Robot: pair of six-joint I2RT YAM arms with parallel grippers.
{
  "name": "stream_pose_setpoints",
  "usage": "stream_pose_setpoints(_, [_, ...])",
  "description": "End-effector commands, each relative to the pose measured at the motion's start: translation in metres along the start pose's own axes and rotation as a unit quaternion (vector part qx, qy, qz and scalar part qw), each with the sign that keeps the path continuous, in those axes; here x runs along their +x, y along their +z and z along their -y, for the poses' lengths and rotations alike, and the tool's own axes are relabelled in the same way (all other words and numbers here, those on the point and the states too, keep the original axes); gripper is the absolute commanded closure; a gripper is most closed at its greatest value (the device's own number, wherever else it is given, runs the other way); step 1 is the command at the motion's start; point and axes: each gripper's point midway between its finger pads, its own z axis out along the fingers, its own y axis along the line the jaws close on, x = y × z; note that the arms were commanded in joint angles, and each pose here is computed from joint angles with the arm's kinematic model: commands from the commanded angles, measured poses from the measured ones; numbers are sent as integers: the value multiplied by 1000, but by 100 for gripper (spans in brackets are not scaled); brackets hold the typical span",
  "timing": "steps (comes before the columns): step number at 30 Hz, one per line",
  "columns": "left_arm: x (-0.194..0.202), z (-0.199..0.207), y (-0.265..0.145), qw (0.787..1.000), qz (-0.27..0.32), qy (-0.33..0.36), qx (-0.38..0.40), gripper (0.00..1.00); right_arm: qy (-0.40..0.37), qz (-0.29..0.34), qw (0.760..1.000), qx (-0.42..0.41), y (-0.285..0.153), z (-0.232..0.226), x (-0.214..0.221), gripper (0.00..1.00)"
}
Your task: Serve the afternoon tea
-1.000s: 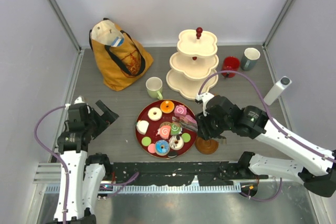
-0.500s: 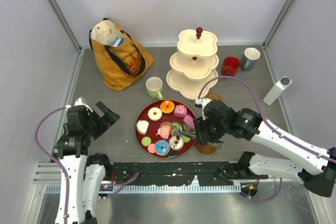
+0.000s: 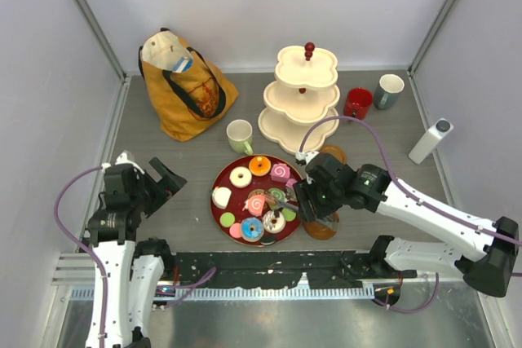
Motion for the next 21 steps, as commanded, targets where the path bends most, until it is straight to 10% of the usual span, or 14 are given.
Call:
stream_pose_setpoints(1, [4, 2, -1, 1000, -9, -5, 6, 1, -9, 25, 1000, -5, 0, -7, -19, 39])
stream_pose_setpoints(21, [4, 2, -1, 1000, -9, -4, 5, 1, -42, 80, 996, -1, -40, -9, -43, 61])
